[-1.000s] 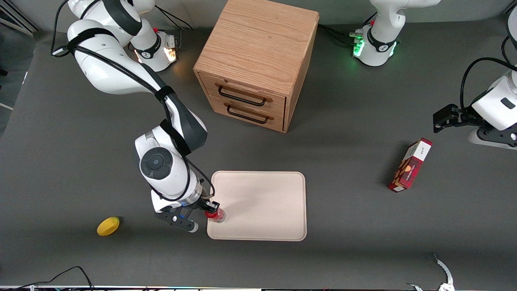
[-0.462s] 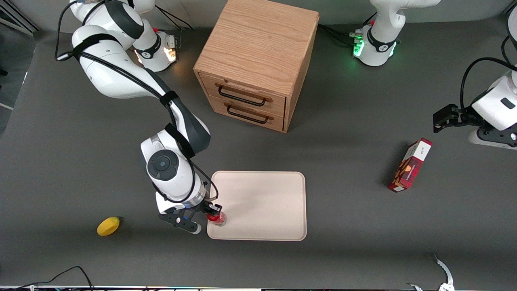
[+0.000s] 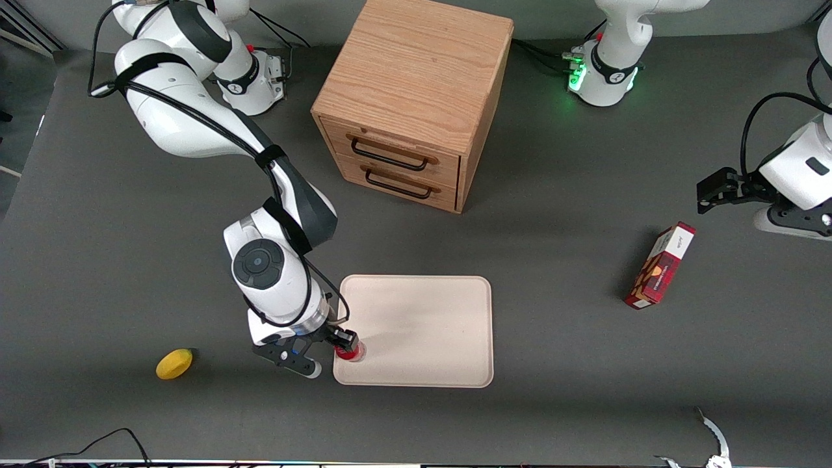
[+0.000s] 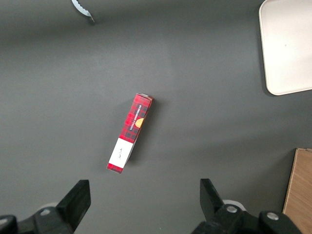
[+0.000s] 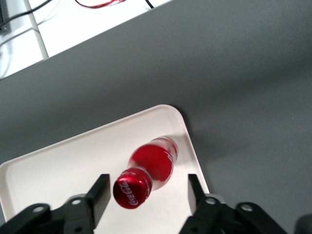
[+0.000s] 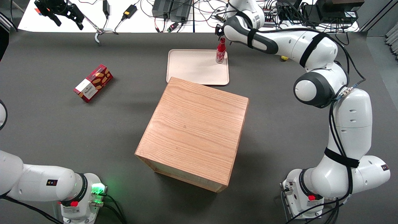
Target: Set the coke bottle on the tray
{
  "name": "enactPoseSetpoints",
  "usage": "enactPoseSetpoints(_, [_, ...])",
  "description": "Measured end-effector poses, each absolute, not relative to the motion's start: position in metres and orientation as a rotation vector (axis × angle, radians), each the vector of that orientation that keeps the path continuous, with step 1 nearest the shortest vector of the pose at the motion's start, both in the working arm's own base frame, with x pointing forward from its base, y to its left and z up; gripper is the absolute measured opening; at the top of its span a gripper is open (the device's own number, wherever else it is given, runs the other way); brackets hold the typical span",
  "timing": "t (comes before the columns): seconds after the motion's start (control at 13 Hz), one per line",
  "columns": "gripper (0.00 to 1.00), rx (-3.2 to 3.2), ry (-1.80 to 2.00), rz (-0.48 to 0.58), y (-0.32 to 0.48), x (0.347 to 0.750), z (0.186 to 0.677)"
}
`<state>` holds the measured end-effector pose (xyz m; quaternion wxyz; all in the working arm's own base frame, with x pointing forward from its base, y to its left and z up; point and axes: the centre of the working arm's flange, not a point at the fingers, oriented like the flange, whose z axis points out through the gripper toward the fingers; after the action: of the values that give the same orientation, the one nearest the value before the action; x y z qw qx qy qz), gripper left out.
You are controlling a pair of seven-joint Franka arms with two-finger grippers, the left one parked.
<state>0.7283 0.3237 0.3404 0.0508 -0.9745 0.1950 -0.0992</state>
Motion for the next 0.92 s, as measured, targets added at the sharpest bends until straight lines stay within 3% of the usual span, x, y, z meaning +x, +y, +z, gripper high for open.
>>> enactPoseSetpoints(0.08, [0.74, -2.960, 0.591, -0.311, 0.324, 0.728, 0.354])
enactPoseSetpoints(0.31, [1.00, -3.004, 0.523, -0.297, 0.321, 0.709, 0.437])
enactPoseSetpoints(0.62, [1.00, -3.111, 0.316, -0.367, 0.262, 0.635, 0.598])
enactPoseSetpoints(0.92, [1.00, -3.125, 0.175, -0.270, 0.136, 0.536, 0.684])
